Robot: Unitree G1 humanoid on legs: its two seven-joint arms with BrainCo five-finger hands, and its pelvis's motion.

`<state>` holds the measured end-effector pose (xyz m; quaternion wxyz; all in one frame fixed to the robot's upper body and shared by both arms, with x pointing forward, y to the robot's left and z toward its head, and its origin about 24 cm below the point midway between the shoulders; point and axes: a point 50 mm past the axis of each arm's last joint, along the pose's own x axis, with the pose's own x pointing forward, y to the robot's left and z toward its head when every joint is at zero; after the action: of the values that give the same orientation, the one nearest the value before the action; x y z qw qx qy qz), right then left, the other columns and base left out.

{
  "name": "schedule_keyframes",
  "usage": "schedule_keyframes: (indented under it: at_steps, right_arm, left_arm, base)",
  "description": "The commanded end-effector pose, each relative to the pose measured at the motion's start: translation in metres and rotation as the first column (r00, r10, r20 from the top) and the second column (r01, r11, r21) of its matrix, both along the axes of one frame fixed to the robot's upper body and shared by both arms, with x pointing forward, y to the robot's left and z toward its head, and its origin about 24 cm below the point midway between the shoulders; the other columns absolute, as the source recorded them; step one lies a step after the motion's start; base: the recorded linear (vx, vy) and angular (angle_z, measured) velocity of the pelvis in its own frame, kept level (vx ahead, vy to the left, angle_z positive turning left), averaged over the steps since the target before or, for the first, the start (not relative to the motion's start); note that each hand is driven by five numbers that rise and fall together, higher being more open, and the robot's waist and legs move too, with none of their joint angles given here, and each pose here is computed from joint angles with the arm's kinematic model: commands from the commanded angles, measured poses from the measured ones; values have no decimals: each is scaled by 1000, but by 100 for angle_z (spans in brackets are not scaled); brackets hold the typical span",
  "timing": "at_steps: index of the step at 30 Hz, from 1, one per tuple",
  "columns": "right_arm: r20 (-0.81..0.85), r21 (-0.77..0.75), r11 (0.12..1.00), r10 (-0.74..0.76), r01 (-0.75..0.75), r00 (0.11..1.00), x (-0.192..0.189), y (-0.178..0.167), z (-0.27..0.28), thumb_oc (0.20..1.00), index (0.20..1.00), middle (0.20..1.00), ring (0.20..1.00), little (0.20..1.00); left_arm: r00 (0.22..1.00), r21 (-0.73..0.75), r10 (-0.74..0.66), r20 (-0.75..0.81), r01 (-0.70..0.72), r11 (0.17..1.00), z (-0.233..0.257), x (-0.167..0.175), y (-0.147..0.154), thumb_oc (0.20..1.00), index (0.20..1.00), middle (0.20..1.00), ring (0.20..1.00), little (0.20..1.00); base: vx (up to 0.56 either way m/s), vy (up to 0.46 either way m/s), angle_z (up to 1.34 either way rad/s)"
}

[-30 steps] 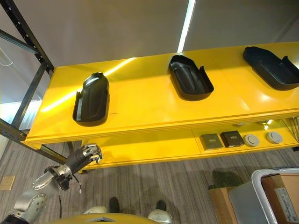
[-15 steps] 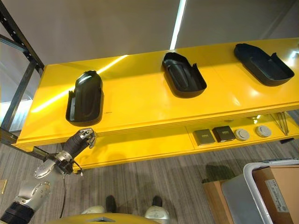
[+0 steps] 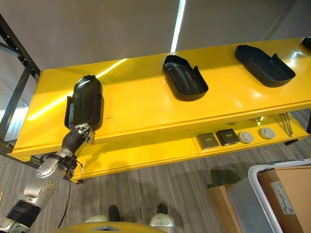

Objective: Move parts from the plastic box to the shelf.

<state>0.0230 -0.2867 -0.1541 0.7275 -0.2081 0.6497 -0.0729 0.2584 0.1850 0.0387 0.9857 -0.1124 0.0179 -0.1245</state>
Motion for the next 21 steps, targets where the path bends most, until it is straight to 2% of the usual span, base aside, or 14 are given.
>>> schedule_keyframes:
  at_steps: [1,4,11,21]
  right_arm:
    - [-71,-23,998,52,-54,996,-8,-4,0,1000,1000,1000,1000,1000]
    - [-71,-19,999,48,-49,996,-8,-5,0,1000,1000,1000,1000,1000]
    - [-73,-16,999,50,-51,996,-8,-5,0,1000,1000,1000,1000,1000]
    - [-66,-20,999,49,-50,997,-6,-8,1,1000,1000,1000,1000,1000]
  left_arm:
    - [973,-34,9,231,-1,999,47,20,-4,200,200,200,200,200]
    - [965,-40,-10,263,22,999,60,24,-11,200,200,200,200,200]
    - [973,-50,18,232,-7,999,56,30,-12,200,200,200,200,200]
    - [979,-31,95,183,-91,995,39,32,2,200,200,200,200,200]
  base:
    - [0,0,0]
    - [0,0,0]
    - [6,-6,-3]
    - [-6,-1,-3]
